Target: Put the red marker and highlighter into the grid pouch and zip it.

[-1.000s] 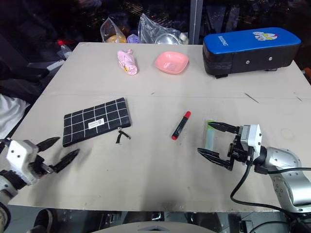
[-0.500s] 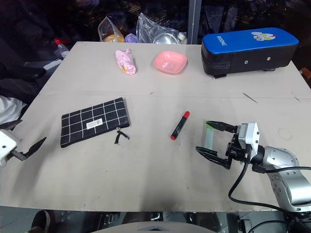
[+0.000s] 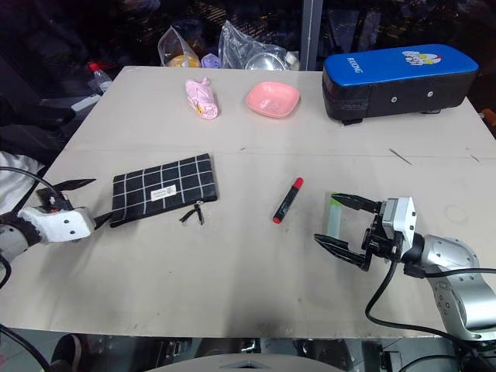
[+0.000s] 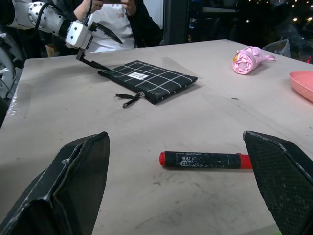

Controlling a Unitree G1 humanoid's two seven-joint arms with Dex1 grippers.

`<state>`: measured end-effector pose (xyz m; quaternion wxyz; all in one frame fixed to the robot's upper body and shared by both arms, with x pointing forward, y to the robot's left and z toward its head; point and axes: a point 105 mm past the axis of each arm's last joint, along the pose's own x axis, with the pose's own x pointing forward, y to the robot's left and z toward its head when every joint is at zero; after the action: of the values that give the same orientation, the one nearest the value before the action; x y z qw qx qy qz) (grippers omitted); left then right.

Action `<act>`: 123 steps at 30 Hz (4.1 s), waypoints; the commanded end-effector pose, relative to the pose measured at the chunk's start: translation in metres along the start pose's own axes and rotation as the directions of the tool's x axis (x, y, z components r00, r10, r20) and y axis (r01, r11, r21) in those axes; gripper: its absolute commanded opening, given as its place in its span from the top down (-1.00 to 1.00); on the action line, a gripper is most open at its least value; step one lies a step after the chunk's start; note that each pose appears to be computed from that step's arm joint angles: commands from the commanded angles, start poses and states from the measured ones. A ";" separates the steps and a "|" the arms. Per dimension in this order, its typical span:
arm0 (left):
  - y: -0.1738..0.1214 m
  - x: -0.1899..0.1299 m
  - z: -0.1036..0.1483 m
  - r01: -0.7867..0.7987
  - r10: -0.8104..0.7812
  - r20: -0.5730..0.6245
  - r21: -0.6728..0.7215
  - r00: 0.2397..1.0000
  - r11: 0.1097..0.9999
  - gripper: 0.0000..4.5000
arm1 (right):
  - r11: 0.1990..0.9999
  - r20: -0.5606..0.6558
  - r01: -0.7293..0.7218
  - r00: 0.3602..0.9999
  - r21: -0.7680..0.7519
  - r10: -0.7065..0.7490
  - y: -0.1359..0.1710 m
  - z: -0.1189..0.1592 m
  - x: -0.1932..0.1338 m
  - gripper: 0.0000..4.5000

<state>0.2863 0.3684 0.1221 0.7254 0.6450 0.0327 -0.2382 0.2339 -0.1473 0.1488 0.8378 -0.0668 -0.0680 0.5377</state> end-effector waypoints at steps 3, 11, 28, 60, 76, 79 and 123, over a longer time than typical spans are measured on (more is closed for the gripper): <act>-0.017 0.001 0.021 0.076 -0.087 0.124 0.088 0.988 0.993 -1.00 | 0.999 0.020 0.029 0.999 -0.046 -0.028 -0.001 0.008 -0.006 -0.97; -0.011 0.002 0.041 0.011 -0.040 0.244 0.117 0.969 0.993 -1.00 | 0.998 0.018 0.038 0.999 -0.047 -0.037 0.000 0.006 -0.007 -0.97; 0.003 -0.027 0.033 -0.038 0.006 0.214 0.148 0.977 0.988 -1.00 | 0.998 0.015 0.052 0.999 -0.038 -0.052 0.001 0.001 -0.010 -0.97; -0.026 0.035 0.080 0.002 -0.088 0.387 0.218 0.918 0.976 -1.00 | 0.994 -0.011 0.082 0.997 -0.067 -0.083 -0.001 0.000 -0.012 -0.97; 0.004 0.068 0.114 -0.247 0.180 0.439 0.100 0.880 0.964 -1.00 | 0.992 -0.002 0.096 0.995 -0.081 -0.097 -0.007 0.002 -0.008 -0.97; 0.010 0.075 0.118 -0.279 0.210 0.429 0.103 0.878 0.955 -1.00 | 0.992 -0.001 0.096 0.995 -0.085 -0.097 -0.008 0.003 -0.007 -0.97; -0.024 0.145 0.193 -0.227 0.200 0.453 0.007 0.869 0.974 -1.00 | 0.965 -0.022 0.246 0.968 -0.089 -0.248 -0.028 0.003 -0.012 -0.97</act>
<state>0.3644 0.1554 0.0984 0.7233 0.5990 -0.2276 -0.2572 0.2523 -0.1682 0.1441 0.8952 -0.0904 -0.0637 0.4316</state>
